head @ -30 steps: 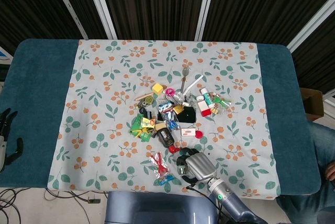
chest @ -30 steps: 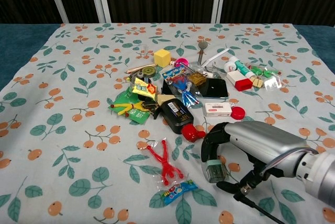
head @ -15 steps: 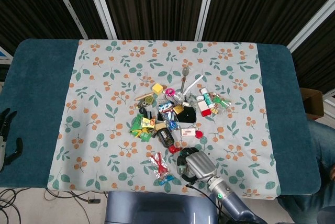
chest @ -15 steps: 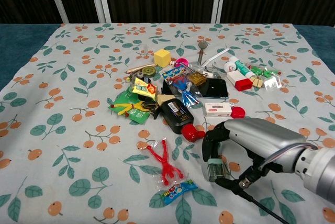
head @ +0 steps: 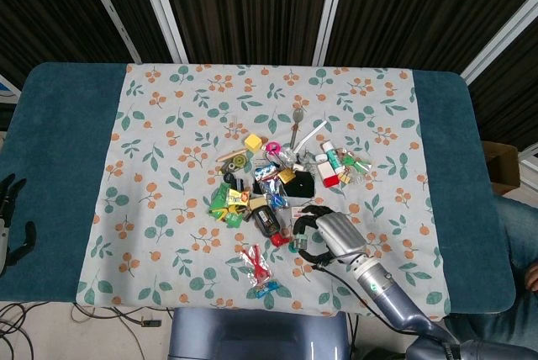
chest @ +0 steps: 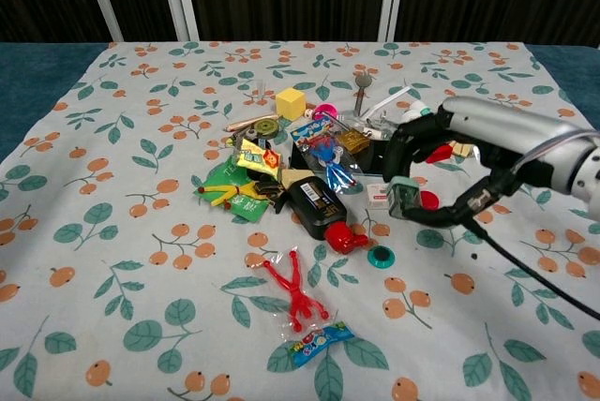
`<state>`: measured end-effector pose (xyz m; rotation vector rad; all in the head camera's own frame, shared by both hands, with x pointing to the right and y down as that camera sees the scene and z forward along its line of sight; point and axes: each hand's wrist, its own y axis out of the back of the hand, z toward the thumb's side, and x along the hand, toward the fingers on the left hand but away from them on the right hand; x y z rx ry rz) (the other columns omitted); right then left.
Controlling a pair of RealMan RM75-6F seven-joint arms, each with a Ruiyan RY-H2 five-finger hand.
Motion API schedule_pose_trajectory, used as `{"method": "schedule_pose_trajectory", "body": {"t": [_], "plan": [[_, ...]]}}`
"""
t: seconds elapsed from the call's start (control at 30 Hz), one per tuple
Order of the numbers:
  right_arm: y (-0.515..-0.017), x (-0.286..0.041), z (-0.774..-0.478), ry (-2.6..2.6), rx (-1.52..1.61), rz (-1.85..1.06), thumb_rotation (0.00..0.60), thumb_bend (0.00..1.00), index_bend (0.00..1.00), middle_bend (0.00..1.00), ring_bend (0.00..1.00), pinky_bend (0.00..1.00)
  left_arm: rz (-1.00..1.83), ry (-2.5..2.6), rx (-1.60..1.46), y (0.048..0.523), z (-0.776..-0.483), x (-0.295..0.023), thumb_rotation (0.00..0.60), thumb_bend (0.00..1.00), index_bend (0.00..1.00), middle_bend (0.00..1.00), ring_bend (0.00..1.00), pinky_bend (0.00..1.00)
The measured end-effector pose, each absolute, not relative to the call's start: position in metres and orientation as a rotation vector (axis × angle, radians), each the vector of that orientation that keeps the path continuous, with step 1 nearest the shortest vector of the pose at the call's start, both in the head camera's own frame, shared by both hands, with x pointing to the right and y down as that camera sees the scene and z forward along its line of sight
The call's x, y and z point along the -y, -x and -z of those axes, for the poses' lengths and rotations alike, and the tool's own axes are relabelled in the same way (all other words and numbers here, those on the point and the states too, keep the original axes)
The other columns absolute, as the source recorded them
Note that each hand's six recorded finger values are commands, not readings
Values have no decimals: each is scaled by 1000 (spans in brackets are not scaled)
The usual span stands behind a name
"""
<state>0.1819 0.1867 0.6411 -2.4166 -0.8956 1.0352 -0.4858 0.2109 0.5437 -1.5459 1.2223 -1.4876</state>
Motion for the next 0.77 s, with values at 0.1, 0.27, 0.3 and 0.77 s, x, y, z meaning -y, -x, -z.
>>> {"method": "schedule_pose_trajectory", "body": {"t": [0.1, 0.27, 0.3, 0.77], "plan": [[-185, -176, -633, 2513, 982, -990, 600, 388, 504, 509, 226, 229, 1485, 1542, -1222, 486, -543, -211, 600, 562, 62, 0, 0, 94], [-191, -157, -617, 2719, 1151, -860, 600, 387, 503, 508, 226, 229, 1484, 1541, -1220, 486, -543, -212, 600, 563, 62, 0, 0, 95], [-193, -153, -614, 2754, 1182, -828, 600, 387, 503, 508, 226, 229, 1484, 1541, -1220, 486, -543, -212, 600, 563, 62, 0, 0, 95], [-234, -95, -558, 3109, 1598, -162, 600, 387, 503, 508, 228, 229, 1480, 1540, -1226, 486, -542, -212, 600, 563, 62, 0, 0, 94]]}}
